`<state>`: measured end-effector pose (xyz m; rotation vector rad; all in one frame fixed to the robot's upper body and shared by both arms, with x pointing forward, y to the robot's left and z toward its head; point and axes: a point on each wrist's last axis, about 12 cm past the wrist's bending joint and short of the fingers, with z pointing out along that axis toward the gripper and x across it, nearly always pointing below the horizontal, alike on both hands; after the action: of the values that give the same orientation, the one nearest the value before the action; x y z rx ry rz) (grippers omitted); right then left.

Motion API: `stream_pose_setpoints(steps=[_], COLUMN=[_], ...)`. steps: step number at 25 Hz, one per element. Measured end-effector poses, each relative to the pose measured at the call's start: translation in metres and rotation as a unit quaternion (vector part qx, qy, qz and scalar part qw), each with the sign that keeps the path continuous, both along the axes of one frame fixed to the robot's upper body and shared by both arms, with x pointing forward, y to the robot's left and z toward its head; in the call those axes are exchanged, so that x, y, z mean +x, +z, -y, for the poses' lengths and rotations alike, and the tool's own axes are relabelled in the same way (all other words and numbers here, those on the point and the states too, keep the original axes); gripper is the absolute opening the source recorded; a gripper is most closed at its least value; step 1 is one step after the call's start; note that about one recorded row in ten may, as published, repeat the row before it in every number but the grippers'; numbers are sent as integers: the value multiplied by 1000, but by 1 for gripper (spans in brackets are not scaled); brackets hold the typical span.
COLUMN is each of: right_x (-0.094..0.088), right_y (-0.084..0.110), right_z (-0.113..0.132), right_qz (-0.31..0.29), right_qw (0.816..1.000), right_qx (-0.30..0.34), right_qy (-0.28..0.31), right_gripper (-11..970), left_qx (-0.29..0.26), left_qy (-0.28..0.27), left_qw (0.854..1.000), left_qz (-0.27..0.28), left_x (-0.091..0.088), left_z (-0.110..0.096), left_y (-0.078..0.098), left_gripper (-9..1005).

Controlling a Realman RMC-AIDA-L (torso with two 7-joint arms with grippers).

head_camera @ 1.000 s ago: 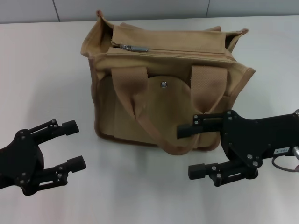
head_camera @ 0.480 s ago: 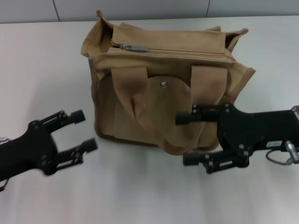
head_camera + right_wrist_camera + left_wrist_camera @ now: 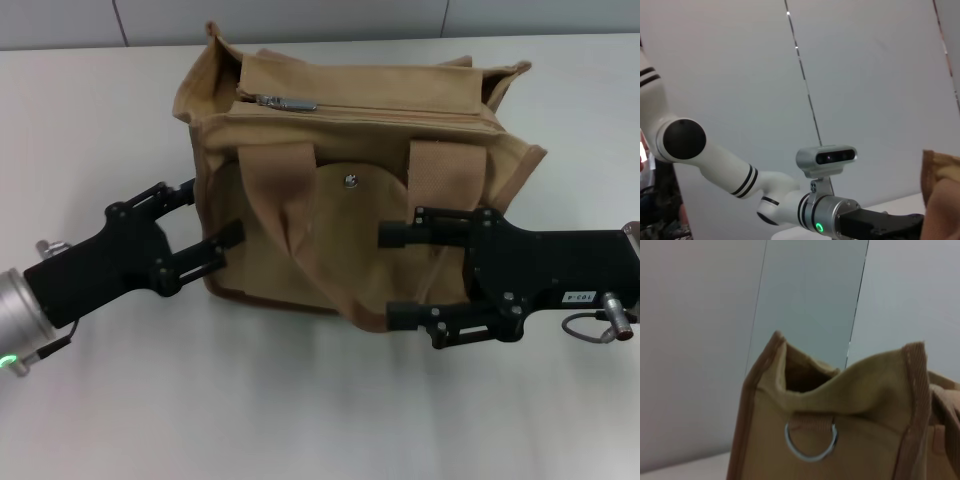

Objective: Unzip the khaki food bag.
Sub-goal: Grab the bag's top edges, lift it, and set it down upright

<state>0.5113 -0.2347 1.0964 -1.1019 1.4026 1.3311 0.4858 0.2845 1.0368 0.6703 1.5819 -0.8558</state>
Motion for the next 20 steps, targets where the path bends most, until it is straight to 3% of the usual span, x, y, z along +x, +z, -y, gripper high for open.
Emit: stream_pose_setpoints(steps=[8, 18, 20], right_x=[1, 5, 6], right_y=[-4, -5, -5], right_z=[3, 3, 3], right_qz=[-3, -4, -5], right_qw=[1000, 999, 999], right_qx=[-4, -2, -3], right_qy=[-22, -46, -48], right_gripper=[839, 838, 838], left_qx=[-9, -14, -15], left_qy=[27, 29, 30], left_qw=[998, 998, 998], left_qz=[53, 57, 56], left_x=[5, 4, 4], left_z=[7, 10, 10], left_y=[2, 1, 0], left_gripper=[548, 329, 239])
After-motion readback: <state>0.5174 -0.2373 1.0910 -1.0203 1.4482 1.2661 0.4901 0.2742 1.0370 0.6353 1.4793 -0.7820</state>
